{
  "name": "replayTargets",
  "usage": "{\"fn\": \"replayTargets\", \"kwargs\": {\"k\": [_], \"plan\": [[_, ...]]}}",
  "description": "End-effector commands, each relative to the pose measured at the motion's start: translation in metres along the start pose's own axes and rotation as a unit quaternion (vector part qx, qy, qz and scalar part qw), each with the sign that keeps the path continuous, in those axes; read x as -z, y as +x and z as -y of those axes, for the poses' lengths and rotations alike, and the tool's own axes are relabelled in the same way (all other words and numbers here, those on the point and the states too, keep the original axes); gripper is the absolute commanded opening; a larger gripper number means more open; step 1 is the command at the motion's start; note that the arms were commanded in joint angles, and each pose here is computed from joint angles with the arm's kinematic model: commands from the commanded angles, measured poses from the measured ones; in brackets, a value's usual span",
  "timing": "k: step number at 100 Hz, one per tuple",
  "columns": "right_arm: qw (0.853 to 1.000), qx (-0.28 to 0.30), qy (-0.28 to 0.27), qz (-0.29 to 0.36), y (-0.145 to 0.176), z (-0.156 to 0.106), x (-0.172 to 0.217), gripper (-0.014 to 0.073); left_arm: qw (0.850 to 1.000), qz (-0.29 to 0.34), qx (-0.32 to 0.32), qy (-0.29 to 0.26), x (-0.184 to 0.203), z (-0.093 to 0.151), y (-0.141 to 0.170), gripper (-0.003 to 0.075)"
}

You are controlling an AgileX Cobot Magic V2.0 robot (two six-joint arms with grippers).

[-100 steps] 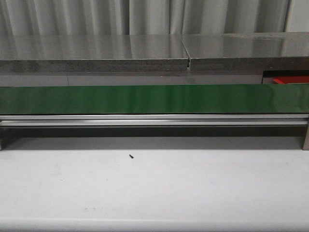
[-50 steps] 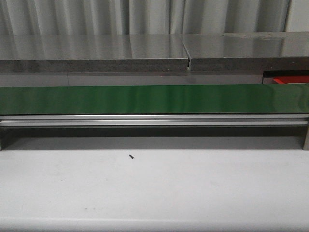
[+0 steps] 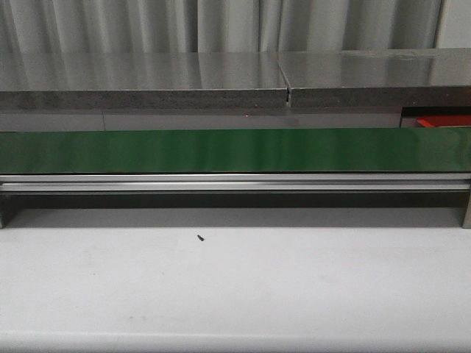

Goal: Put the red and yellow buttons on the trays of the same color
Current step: 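Move the left gripper down over a red button on the table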

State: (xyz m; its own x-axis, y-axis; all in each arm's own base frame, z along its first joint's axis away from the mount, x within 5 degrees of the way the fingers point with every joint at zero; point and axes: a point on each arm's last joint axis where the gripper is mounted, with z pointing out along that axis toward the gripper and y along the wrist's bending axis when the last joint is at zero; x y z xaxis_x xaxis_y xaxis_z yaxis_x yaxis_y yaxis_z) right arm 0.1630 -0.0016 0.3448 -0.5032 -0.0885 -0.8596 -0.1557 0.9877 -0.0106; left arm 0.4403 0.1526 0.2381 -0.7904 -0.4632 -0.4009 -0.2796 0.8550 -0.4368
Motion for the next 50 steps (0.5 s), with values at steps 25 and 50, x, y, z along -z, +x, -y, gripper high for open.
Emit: {"fn": "replayTargets", "kwargs": {"k": [25,50], "plan": [[0.999,0.003,0.013,0.044,-0.013,0.001,0.008,-0.0066,0.994,0.082,-0.022,-0.072,0.033,0.002,-0.021,0.0618],[0.999,0.003,0.013,0.044,-0.013,0.001,0.008,-0.0066,0.989,0.123,-0.025,-0.078,0.029,-0.002,-0.029,0.0618]]}}
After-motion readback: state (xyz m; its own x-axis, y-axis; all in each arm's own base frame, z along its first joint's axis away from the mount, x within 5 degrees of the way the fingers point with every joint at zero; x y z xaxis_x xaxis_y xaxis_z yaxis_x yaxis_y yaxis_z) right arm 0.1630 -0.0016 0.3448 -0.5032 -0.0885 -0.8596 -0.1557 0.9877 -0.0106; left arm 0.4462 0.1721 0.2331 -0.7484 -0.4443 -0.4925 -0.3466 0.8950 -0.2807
